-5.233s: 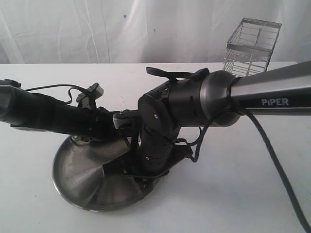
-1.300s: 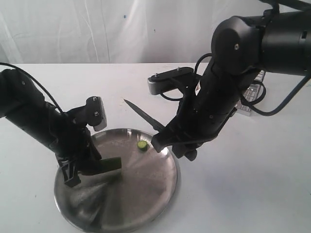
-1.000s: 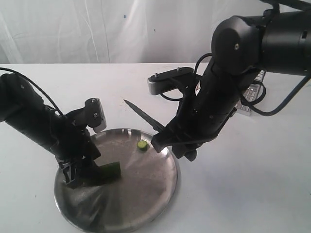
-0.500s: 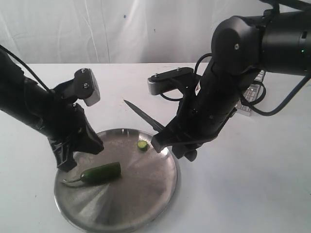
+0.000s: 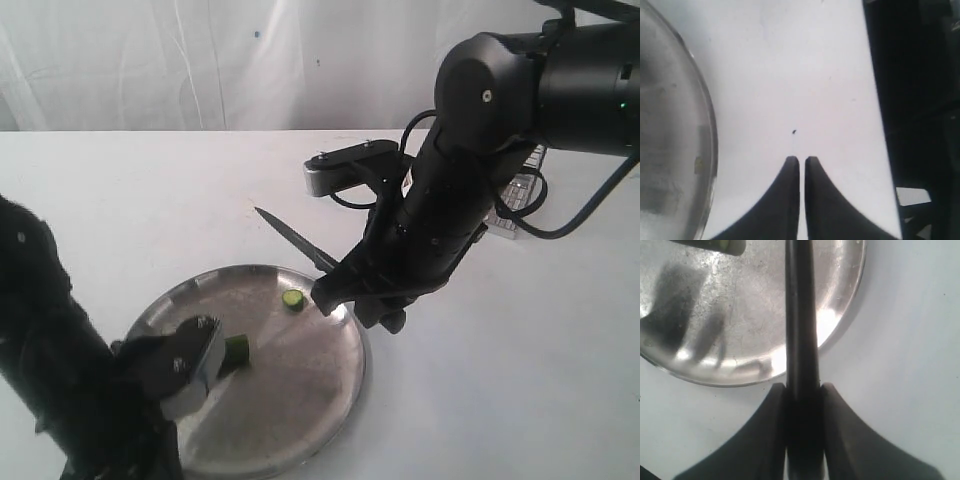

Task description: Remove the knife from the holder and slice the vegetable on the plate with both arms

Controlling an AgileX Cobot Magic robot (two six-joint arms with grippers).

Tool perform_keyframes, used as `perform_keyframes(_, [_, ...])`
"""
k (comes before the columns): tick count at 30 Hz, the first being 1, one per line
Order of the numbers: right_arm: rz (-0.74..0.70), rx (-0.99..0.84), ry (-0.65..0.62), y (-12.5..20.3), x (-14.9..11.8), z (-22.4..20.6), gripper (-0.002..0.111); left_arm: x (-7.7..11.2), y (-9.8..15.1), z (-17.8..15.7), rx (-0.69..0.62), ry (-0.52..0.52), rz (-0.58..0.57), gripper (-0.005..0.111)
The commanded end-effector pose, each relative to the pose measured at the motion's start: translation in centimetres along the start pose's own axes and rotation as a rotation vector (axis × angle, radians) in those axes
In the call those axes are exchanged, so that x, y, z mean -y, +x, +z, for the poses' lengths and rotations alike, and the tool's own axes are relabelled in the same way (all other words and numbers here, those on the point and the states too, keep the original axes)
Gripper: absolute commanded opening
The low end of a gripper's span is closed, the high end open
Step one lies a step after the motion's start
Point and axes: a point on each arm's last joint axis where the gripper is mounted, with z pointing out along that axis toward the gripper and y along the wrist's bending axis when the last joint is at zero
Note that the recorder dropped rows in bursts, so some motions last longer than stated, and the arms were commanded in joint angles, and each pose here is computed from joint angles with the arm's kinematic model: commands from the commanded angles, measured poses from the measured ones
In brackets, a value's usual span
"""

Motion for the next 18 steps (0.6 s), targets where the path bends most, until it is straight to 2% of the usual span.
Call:
perform_keyframes(1, [0.002,0.015,-0.001,0.0,0.1,-0.3,0.000,0.4,1.2,2.3,-0.048,-0.158,0.007,0.000])
perform_keyframes(3, [0.003,0.016,-0.003,0.0,0.1,-0.3,0.000,0.5,1.1,2.9,-0.053,-0.203,0.012,0.000])
perform_keyframes(8, [0.002,0.022,-0.002,0.0,0.1,-0.3,0.000,1.1,0.5,3.7,-0.070,-0.195,0.087,0.000])
perform_keyframes(12, [0.009,0.013,-0.003,0.1,0.1,-0.3,0.000,0.4,0.4,3.6,-0.065,-0.283,0.071,0.000])
perform_keyframes(18, [0.022,0.007,-0.004,0.1,0.1,-0.3,0.000,0.3,0.3,3.5,-0.055,-0.291,0.057,0.000])
